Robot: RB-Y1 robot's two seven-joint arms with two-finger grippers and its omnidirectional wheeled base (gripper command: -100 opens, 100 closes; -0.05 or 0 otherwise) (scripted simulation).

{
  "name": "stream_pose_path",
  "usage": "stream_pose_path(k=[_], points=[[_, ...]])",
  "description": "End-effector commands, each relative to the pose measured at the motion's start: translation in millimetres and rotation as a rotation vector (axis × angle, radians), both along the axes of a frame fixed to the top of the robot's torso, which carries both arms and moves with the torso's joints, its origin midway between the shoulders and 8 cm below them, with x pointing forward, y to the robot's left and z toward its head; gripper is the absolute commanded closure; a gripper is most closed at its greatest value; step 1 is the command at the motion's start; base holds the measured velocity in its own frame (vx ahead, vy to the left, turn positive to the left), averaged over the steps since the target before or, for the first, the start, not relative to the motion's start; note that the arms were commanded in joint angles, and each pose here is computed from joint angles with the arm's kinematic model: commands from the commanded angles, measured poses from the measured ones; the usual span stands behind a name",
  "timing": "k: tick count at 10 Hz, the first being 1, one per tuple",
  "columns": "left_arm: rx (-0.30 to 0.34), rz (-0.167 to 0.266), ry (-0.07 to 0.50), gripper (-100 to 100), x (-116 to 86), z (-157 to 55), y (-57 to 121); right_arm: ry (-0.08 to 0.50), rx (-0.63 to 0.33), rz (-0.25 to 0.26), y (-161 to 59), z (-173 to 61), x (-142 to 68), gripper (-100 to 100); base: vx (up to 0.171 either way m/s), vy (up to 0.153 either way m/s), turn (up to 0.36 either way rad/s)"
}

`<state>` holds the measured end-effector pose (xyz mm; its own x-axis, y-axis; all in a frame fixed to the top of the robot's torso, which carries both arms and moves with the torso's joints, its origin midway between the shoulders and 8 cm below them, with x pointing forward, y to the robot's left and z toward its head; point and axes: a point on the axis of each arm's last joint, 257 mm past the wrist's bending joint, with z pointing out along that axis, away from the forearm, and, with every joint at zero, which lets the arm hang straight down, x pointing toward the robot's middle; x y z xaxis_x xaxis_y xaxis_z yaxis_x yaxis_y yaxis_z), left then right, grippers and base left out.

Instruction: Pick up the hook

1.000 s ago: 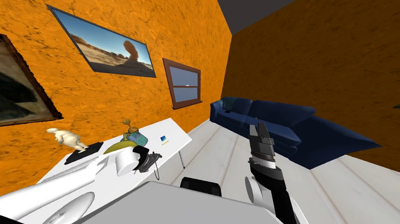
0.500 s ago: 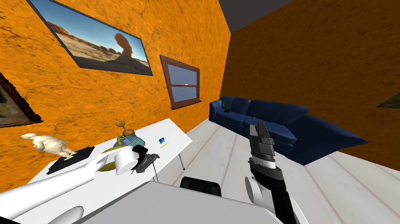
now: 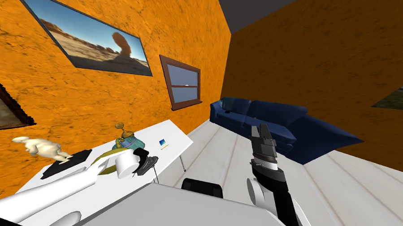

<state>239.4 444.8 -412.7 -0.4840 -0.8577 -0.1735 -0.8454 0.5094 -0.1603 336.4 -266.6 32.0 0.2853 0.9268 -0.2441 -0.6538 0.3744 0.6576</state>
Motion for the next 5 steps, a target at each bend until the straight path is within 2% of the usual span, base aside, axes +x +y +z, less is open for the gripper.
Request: stream_pose_path(k=[1, 3, 4, 5], points=[[0.0, 0.0, 0.0, 100, 0.0, 0.0, 0.0, 0.0, 0.0, 0.0, 0.0, 0.0, 0.0, 0, -0.003, 0.002, -0.022], [0.003, -0.008, 0.001, 100, -0.2, 0.2, -0.2, 0.0, 0.0, 0.0, 0.0, 0.0, 0.0, 0, 0.0, 0.0, 0.0], [0.002, -0.008, 0.001, 0, -0.3, 0.2, -0.3, 0.0, 0.0, 0.0, 0.0, 0.0, 0.0, 0, 0.0, 0.0, 0.0], [-0.002, -0.007, 0.003, 100, 2.5, 9.9, -2.5, 0.0, 0.0, 0.0, 0.0, 0.0, 0.0, 0, 0.007, -0.002, 0.111]])
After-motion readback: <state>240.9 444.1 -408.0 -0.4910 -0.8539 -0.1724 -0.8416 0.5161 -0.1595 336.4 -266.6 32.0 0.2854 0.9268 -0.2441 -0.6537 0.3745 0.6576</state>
